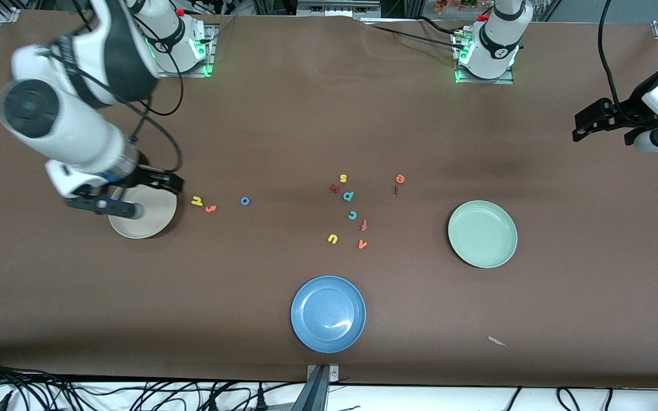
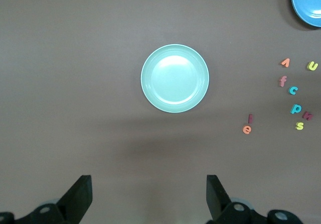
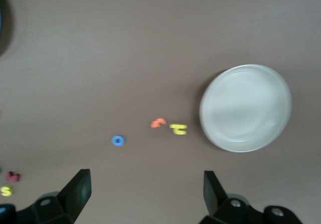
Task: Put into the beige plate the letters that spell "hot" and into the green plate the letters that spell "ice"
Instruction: 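Reach the right gripper to the blue ring while the left gripper reaches the red letter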
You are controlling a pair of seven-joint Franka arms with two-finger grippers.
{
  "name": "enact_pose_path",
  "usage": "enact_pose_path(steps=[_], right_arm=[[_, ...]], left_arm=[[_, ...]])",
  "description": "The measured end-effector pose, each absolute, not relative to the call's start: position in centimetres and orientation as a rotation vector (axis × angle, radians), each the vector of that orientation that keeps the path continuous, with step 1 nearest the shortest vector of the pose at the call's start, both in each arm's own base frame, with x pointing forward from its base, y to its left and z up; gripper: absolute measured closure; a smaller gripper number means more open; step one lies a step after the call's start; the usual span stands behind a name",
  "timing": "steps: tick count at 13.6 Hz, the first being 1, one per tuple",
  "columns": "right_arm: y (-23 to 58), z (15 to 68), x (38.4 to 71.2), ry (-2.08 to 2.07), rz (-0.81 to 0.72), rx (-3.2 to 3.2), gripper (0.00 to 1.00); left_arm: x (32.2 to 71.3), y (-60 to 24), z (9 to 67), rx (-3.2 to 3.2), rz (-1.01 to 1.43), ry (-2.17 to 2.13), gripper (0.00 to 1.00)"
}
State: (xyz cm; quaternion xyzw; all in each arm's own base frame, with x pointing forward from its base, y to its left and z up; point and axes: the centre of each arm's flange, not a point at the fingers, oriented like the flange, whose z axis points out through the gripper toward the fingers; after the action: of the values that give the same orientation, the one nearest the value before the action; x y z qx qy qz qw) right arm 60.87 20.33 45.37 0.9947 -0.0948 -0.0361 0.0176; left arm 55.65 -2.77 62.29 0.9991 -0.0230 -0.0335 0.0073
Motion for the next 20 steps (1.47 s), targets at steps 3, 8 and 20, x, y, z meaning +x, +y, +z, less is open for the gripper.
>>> enact_pose_path(steps=[3, 8, 20], right_arm=[[25.1, 39.9, 61.1, -0.296, -0.134, 3.109, 0.01], [27.9, 30.1, 59.5, -0.277, -0.107, 3.128, 0.01], [27.7, 19.9, 56.5, -0.264, -0.207, 3.097, 0.16]], left_arm=[[55.7, -3.0, 62.1, 3.124, -0.111, -0.079, 0.00], [56.5, -4.0, 60.1, 3.121, -0.168, -0.106, 0.00], [62.5, -18.6, 42.9, 3.081, -0.290, -0.432, 0.00]])
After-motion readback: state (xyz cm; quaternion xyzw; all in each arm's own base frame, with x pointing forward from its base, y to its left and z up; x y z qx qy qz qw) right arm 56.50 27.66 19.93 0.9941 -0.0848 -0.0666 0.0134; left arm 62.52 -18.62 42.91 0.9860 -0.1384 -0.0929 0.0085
